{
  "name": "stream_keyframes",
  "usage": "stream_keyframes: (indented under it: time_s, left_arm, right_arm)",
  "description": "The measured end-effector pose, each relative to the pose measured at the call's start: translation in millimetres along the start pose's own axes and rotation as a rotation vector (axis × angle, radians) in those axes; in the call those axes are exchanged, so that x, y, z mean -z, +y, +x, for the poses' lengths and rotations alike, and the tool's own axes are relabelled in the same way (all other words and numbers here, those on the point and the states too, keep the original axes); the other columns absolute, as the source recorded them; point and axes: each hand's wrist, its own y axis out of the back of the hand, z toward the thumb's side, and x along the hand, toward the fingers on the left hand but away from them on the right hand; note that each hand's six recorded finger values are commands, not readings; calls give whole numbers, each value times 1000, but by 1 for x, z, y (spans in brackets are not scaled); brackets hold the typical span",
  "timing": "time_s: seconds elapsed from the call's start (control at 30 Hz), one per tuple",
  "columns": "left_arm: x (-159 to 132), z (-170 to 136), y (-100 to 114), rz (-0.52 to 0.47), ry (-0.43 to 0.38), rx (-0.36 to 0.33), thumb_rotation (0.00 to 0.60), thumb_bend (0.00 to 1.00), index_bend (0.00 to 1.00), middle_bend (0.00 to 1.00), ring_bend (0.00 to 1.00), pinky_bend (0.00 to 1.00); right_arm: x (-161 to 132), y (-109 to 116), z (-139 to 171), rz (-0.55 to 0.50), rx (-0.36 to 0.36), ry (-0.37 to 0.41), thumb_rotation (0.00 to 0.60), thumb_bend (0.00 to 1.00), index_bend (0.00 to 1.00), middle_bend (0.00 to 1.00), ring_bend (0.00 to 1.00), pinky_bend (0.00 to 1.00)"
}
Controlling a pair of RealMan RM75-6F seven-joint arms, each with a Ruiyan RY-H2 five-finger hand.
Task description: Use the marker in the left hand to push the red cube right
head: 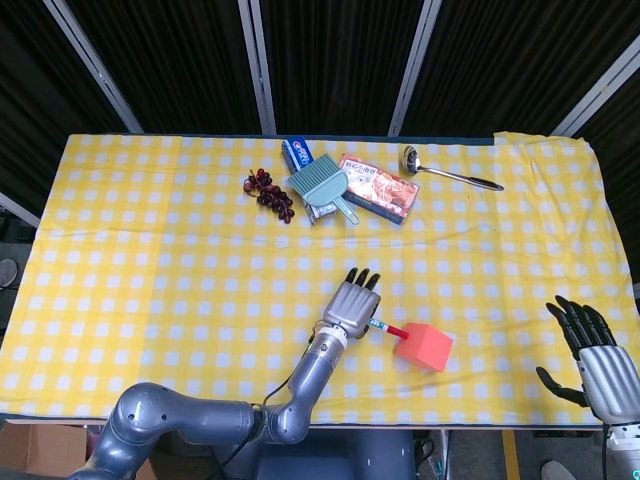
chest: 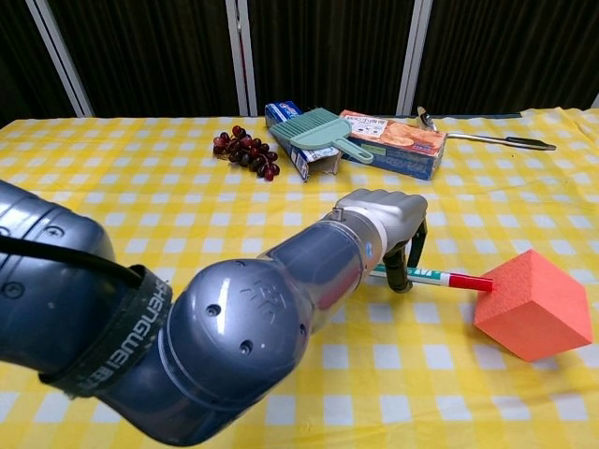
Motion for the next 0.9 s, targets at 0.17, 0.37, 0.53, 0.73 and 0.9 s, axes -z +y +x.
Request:
stream_keyframes:
  time_s: [0.17, 0.37, 0.53, 0.73, 0.9]
  left_arm:
    - [7, -1, -2, 20, 18, 8, 600, 448, 612, 67, 0, 30]
    - [21, -3, -4, 33, 42, 14, 600, 447, 608, 65, 0, 29]
    - [27, -5, -4, 43, 50, 19, 600, 345, 540, 51, 0, 29]
    - [31, -6, -1, 37, 58, 22, 600, 279, 493, 39, 0, 29]
    - [36, -8, 0, 39, 64, 21, 600, 258, 396, 8, 0, 23]
  right_arm:
    - [0, 0, 0, -2, 0, -1, 600, 342, 0, 0, 0, 45]
    - [0, 0, 0, 0, 0, 0, 600, 342, 0, 0, 0, 45]
    - [0, 0, 0, 2, 1, 1, 600, 342, 0, 0, 0, 45]
    - [0, 0, 0, 2, 2, 0, 600, 342, 0, 0, 0, 45]
    - [1, 1, 1, 1, 3, -2, 600, 342, 0, 0, 0, 45]
